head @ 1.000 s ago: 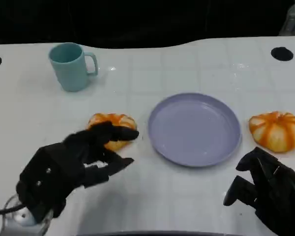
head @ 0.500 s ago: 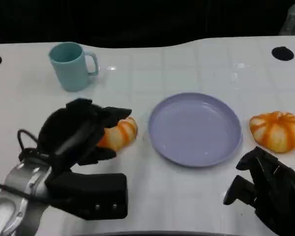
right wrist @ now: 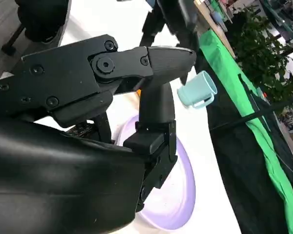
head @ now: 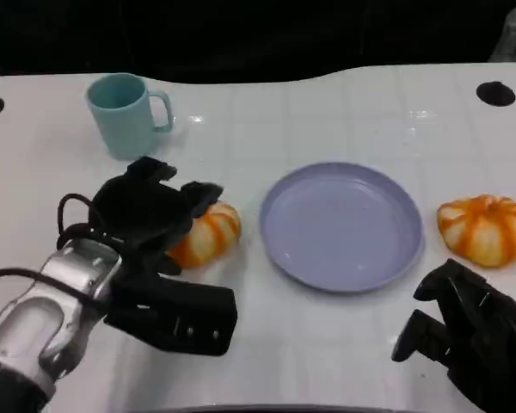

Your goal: Grasp the bread from the table and place it into the plate.

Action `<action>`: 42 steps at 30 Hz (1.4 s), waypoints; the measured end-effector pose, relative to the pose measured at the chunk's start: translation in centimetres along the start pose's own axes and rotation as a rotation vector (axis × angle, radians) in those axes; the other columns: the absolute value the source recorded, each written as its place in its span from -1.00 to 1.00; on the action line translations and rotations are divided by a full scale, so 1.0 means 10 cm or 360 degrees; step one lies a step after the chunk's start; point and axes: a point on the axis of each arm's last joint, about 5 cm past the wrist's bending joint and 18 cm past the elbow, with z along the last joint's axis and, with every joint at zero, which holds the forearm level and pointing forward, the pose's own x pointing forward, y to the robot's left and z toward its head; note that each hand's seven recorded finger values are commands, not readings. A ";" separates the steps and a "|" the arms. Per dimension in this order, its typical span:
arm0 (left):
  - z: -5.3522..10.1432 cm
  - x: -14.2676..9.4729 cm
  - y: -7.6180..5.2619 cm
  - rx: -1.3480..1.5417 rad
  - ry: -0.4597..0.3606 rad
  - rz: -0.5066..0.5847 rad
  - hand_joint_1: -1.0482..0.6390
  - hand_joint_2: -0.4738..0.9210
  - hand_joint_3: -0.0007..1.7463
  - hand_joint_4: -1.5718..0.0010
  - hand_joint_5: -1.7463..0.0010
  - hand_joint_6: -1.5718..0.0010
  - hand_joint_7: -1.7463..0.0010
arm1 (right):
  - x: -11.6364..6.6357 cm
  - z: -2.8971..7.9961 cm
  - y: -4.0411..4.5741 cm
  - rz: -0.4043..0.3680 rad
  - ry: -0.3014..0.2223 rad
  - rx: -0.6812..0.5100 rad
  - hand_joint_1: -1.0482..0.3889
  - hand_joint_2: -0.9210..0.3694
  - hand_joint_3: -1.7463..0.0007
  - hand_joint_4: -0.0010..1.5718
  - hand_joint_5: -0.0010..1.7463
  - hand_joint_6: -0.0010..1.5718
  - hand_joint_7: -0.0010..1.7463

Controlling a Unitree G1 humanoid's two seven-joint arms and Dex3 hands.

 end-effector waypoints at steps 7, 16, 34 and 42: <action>0.00 0.26 -0.09 0.0009 0.0052 -0.0226 -0.33 0.76 -1.00 0.99 0.72 0.72 1.00 | -0.03 -0.01 -0.001 -0.0003 0.0007 0.0001 -0.24 -1.00 0.75 -0.14 1.00 -0.30 0.81; 0.03 0.43 -0.21 0.0000 0.0069 -0.0256 -0.34 0.79 -0.99 1.00 0.79 0.77 1.00 | -0.07 -0.01 0.001 0.0003 0.0011 -0.0011 -0.23 -1.00 0.70 -0.16 1.00 -0.32 0.80; 0.08 0.53 -0.28 -0.0102 0.0112 -0.0346 0.01 0.97 -0.99 0.47 0.80 0.40 0.95 | -0.12 -0.02 -0.029 0.0050 0.0018 -0.0006 -0.25 -1.00 0.67 -0.17 1.00 -0.32 0.79; 0.07 0.52 -0.29 -0.0243 0.0076 -0.0050 -0.02 1.00 -0.68 -0.11 -0.94 0.05 -0.56 | -0.14 -0.02 -0.044 0.0050 0.0010 -0.0007 -0.26 -1.00 0.67 -0.17 1.00 -0.34 0.80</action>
